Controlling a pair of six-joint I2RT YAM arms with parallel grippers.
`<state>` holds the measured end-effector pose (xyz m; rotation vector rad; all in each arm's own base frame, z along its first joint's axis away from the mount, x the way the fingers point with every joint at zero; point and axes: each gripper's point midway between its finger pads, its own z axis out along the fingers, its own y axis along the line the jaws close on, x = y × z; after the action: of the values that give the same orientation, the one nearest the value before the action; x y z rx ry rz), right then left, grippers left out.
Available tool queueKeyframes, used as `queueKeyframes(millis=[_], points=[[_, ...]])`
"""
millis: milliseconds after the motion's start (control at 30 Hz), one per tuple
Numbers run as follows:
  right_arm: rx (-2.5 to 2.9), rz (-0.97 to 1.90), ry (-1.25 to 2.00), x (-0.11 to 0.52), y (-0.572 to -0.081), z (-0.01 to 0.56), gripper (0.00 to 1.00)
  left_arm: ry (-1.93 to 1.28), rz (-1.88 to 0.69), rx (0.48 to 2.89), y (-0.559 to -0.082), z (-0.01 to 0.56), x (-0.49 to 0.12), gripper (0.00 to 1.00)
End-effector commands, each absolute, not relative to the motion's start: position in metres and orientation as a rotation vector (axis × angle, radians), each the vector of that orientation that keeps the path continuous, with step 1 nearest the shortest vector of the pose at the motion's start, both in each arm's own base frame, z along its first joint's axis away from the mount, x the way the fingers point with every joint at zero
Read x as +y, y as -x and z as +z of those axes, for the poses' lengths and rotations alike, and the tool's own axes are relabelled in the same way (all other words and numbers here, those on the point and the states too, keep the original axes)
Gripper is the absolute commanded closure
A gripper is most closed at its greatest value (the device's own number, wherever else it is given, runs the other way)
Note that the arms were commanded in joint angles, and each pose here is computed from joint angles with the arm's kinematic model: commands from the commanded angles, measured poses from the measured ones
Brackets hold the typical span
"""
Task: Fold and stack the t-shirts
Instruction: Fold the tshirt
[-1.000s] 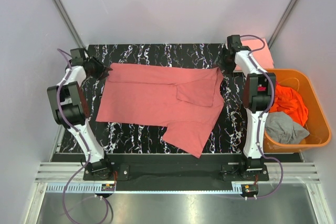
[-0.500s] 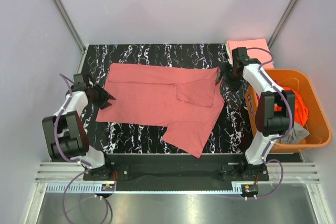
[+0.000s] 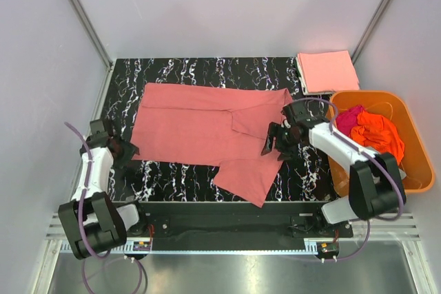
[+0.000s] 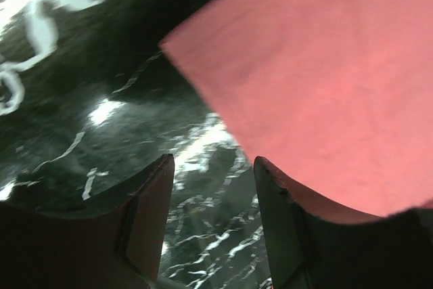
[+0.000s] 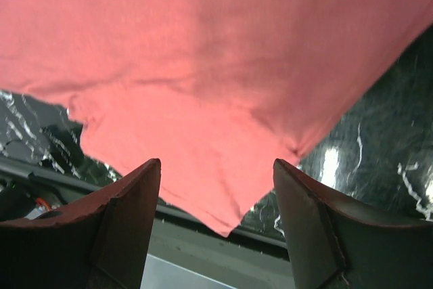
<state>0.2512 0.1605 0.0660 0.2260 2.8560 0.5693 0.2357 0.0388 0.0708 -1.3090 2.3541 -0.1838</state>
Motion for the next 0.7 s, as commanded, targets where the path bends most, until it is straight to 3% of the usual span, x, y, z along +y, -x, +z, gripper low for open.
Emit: queueKeyframes(millis=[0,233,667], points=[[2.775,0.690,-0.211,0.168,-0.240,0.086,0.26,1.409,-0.058,2.332,-0.215,0.063,0.061,0.44],[2.761,0.762,-0.216,0.167,-0.215,0.090,0.25,1.416,-0.165,2.336,-0.232,0.057,0.068,0.50],[2.767,0.781,-0.174,0.167,-0.207,0.087,0.25,1.430,-0.214,2.355,-0.263,0.051,0.081,0.49]])
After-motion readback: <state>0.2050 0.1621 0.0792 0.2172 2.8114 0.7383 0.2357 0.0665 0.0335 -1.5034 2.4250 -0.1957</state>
